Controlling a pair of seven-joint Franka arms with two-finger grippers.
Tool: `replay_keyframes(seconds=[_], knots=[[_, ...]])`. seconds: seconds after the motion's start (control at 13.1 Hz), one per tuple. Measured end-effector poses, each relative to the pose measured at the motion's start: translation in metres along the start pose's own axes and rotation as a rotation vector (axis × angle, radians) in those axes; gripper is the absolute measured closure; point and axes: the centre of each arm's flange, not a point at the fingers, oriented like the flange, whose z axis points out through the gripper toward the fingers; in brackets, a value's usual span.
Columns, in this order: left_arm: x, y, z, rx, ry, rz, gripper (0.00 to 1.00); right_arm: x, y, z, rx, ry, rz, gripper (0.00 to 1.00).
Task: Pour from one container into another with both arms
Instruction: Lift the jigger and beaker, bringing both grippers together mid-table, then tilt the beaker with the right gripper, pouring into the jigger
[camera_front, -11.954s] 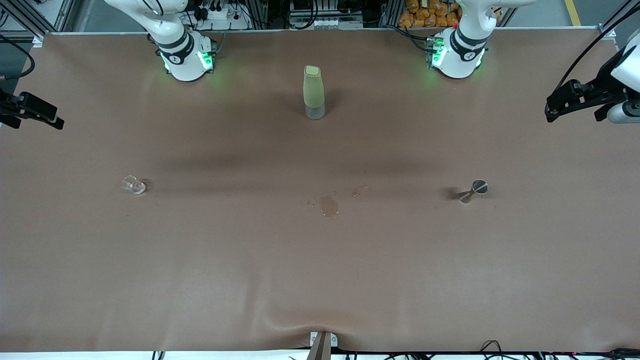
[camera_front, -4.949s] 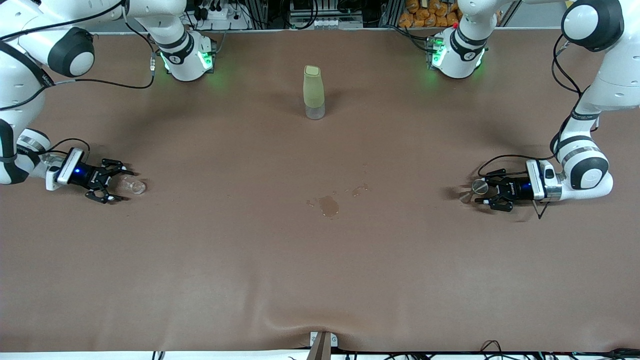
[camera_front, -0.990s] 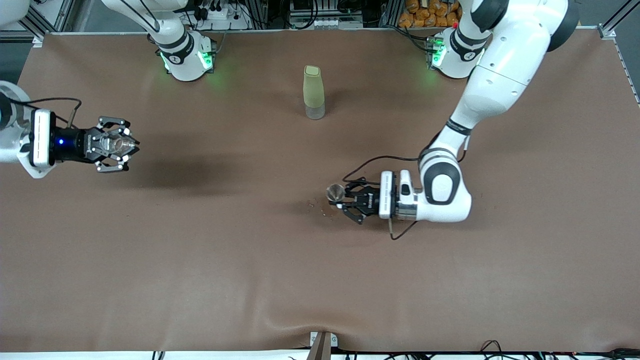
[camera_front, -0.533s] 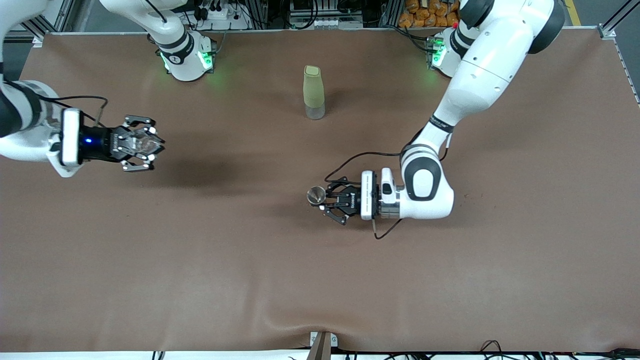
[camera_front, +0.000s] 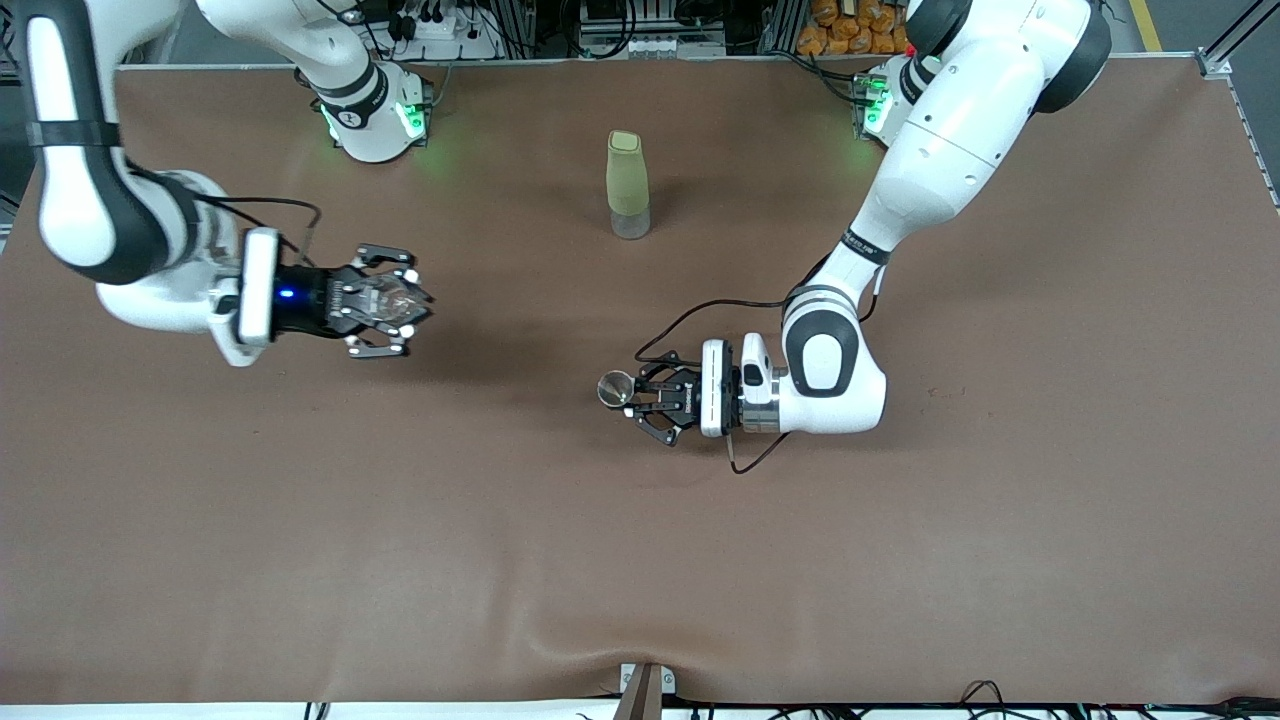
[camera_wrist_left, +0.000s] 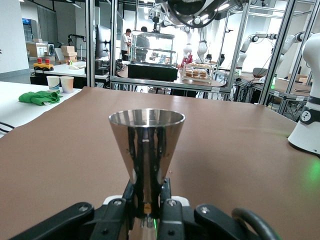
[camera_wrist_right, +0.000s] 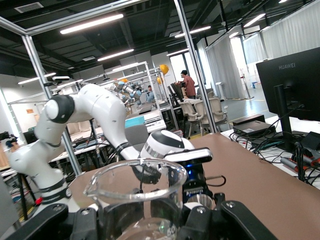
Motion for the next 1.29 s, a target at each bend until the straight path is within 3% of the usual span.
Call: replay_keyframes(seconds=[0.53,1.29], knots=[[-0.007,0.006,0.025,0.060,0.017,-0.010,0.79,-0.028,0.005,0.107,-0.084,0.076,-0.010,0.85],[-0.026,0.005,0.031,0.104,0.061,-0.009,0.79,-0.084,0.042,0.180,-0.134,0.116,-0.063,0.85]])
